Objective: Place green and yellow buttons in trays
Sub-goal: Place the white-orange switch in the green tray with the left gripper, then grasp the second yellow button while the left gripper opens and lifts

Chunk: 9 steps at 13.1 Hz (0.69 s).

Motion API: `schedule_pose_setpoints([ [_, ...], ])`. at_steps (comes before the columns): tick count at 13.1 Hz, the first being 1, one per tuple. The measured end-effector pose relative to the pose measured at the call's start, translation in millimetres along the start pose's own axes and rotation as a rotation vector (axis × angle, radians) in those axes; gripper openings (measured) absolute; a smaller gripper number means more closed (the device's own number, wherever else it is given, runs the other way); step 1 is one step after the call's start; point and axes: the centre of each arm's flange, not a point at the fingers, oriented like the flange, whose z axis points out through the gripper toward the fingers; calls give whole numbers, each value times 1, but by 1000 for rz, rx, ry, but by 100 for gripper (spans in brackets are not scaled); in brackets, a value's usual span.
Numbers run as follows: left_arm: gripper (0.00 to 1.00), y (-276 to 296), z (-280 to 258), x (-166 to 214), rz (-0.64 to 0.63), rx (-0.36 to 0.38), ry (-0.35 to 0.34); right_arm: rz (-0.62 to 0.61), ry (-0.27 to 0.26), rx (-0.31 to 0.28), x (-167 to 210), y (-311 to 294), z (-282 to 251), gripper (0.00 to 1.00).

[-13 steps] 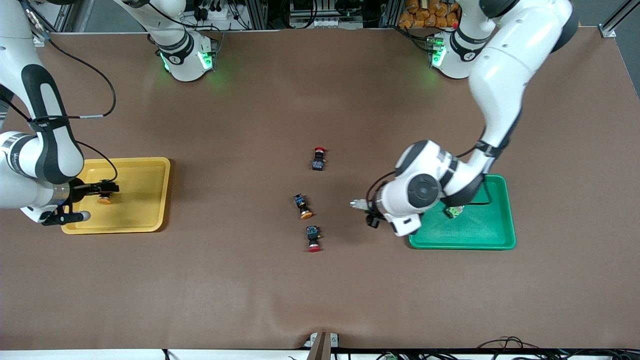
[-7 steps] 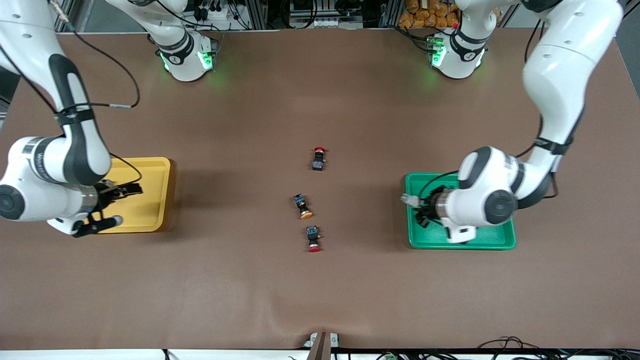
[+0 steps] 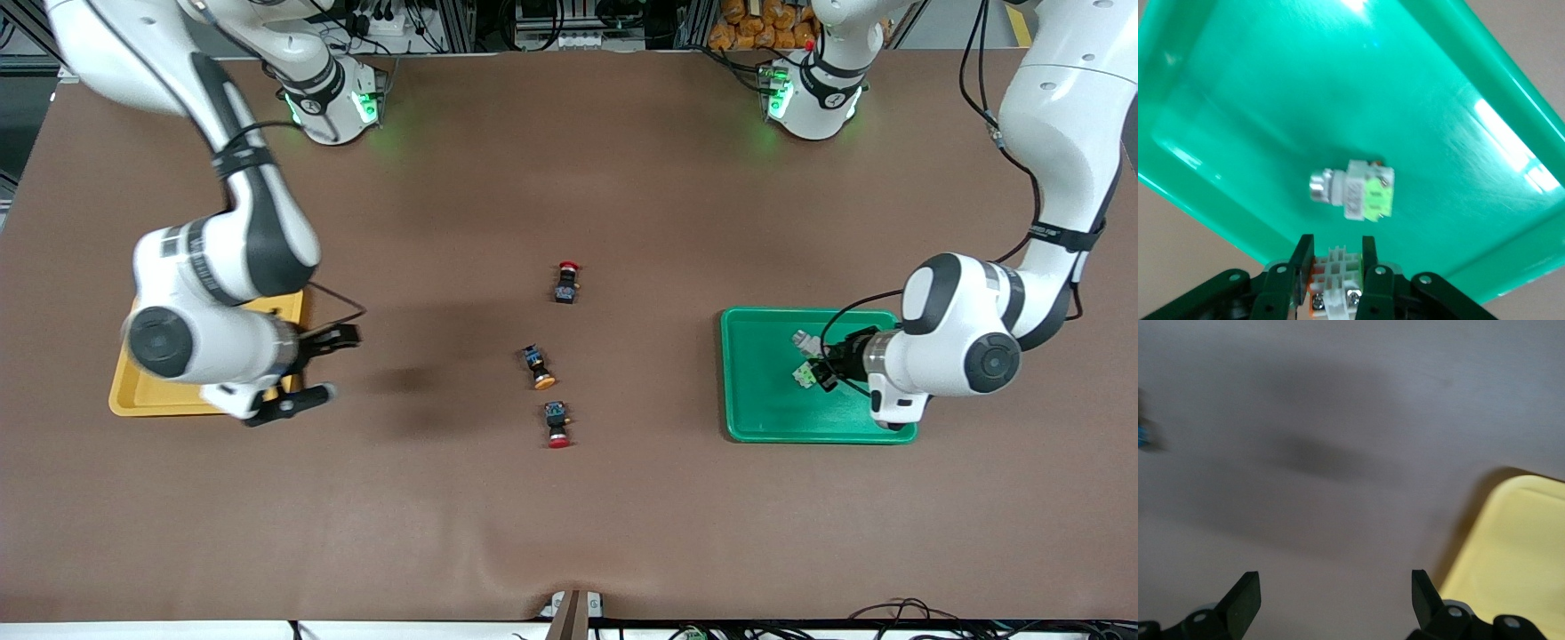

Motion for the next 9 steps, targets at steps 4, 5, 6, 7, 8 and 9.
schedule_pose_setpoints([
  [4,33,-31,-6,29,25,-19,-3,-35,112,1,22,-86,18,100],
  [5,33,-31,-6,29,26,-18,-4,-50,136,11,30,-101,31,100],
  [6,33,-29,-5,27,30,-17,-4,-53,156,24,37,-114,45,100],
  [7,33,-27,-5,25,33,-16,-5,-48,174,32,43,-126,61,100],
  [8,33,-26,-5,24,36,-17,-5,-42,186,35,48,-139,74,100],
  [9,33,-25,-5,23,39,-17,-5,-29,198,39,52,-155,85,100],
])
